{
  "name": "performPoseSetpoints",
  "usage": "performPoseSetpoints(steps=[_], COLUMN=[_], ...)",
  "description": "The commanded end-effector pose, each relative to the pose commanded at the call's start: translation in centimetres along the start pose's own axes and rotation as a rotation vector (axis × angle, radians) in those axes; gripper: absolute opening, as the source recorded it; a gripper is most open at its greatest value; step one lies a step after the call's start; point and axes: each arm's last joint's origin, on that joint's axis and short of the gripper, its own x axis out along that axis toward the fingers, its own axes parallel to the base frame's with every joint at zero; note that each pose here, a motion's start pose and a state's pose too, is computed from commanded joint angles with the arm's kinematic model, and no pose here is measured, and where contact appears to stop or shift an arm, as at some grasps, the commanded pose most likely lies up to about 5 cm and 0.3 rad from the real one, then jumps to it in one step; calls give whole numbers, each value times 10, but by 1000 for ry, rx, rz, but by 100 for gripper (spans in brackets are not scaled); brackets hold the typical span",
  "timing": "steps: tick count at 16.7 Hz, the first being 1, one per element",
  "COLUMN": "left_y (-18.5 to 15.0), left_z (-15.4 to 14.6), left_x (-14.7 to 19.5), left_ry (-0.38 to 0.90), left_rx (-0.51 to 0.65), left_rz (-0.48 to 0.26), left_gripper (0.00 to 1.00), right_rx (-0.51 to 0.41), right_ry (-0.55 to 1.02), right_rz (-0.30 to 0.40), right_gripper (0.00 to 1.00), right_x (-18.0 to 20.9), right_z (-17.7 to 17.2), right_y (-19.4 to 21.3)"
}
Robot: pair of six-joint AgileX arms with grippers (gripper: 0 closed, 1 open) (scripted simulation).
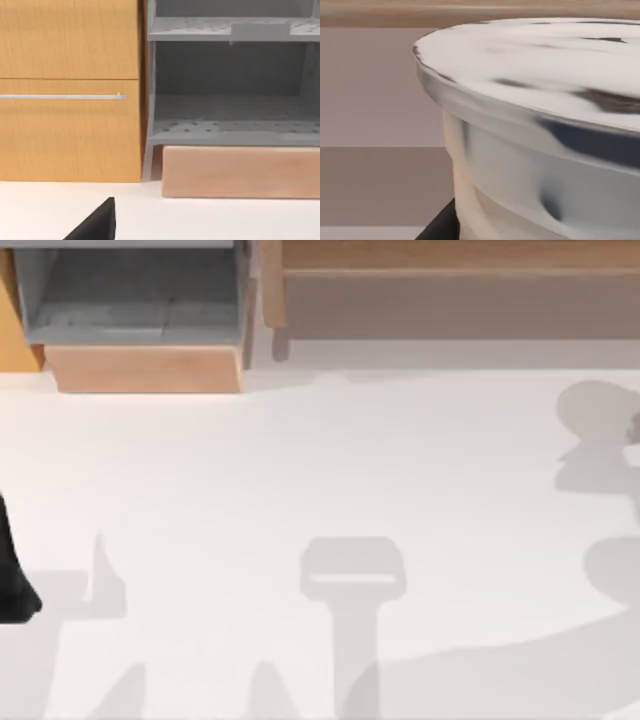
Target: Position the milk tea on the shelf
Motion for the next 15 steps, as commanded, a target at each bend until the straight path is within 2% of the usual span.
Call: performPoseSetpoints(steps=[8, 10, 15], left_y=[0, 0, 0], left_z=[0, 0, 0], left_x=[0, 0, 0], left_ry=[0, 0, 0], left_rx=[0, 0, 0], left_rz=[0, 0, 0], left_gripper=[100, 100, 100], right_rx=[-2, -6, 28], right_ry=[-11, -31, 36], right_rz=[-7, -43, -204], right_gripper=[0, 0, 0], right_x=[2, 7, 8], right_z=[9, 23, 60], right_y=[-1, -7, -21])
